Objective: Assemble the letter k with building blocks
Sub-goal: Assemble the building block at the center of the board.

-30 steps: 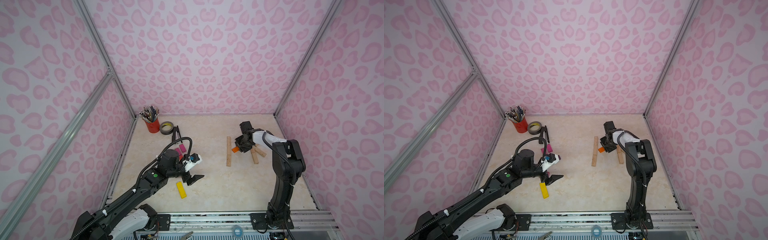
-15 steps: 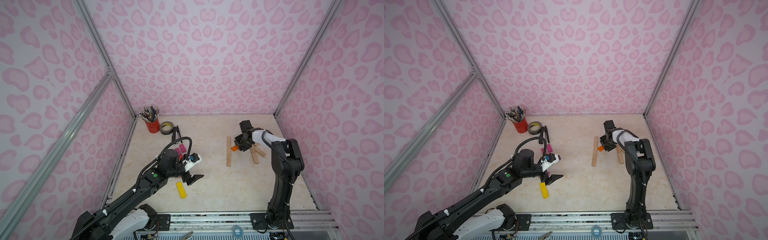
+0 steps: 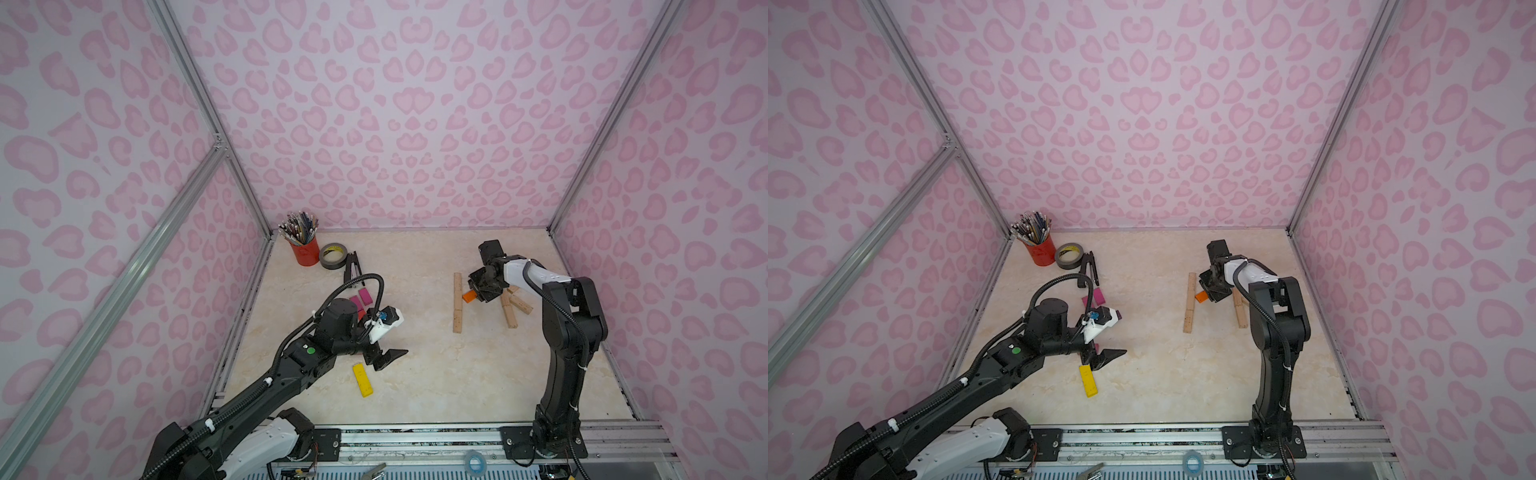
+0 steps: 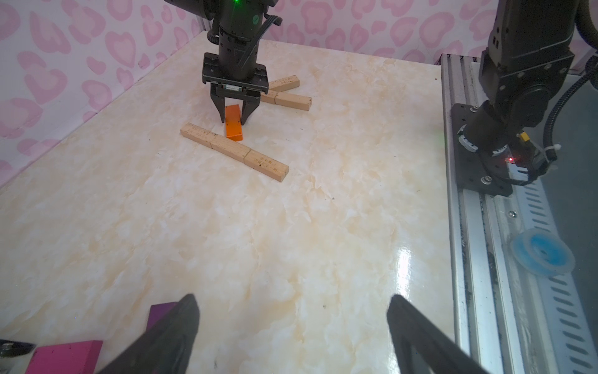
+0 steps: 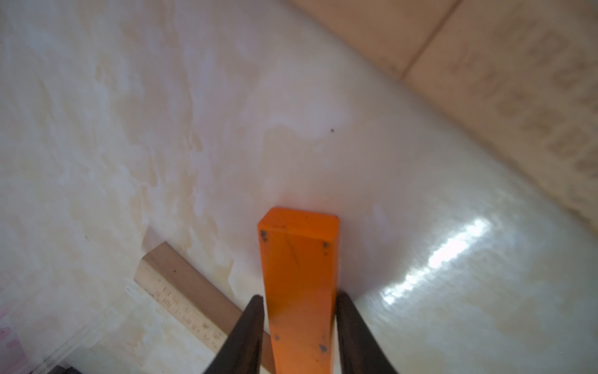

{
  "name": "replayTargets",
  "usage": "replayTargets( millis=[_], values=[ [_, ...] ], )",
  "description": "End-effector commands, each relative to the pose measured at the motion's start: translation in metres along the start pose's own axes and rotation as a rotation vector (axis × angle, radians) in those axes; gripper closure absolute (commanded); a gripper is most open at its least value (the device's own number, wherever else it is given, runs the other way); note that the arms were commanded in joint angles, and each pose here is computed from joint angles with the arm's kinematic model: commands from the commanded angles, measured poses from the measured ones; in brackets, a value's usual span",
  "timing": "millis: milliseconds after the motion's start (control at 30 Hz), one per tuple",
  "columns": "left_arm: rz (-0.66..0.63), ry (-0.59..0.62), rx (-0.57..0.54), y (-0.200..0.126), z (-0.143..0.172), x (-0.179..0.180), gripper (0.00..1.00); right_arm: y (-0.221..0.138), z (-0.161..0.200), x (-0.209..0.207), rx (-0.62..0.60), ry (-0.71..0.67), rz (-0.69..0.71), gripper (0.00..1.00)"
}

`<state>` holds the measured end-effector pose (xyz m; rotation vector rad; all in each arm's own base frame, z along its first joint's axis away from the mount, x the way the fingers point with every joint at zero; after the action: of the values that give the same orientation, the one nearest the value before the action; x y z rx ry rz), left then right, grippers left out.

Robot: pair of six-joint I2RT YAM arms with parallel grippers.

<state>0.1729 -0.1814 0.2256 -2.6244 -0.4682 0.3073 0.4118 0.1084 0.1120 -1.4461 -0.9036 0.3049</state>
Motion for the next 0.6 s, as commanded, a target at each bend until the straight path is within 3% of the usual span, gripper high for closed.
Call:
replayTargets(
  millis=[0,367,467,567],
  values=[
    [-0.005,0.017,-0.015,-0.001,-0.005,0.001,0.07,0.005,0.002,-0.004,0.015,0.003,0.020,0.61],
    [-0.030,0.008,-0.018,-0.002,-0.005,0.003,0.07,-0.006,0.002,-0.002,0.008,-0.003,-0.003,0.56],
    [-0.113,-0.058,-0.034,-0.002,-0.008,0.010,0.07,-0.023,0.001,0.000,-0.015,-0.018,-0.030,0.47],
    [-0.281,-0.225,-0.101,-0.006,-0.017,0.025,0.14,-0.048,0.002,0.000,-0.050,-0.049,-0.068,0.40]
  ],
)
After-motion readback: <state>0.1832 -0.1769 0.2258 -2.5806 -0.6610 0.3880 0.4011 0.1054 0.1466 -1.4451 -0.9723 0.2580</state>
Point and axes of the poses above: each gripper's point midway between its finger pads, its own y axis out along the fingers, its own x axis along the line the jaws close on, z = x × y, the point moved 9 cm from there along -y, back along the fingers, and after that the axes turned 11 degrees about -y, right-handed, at the moved point
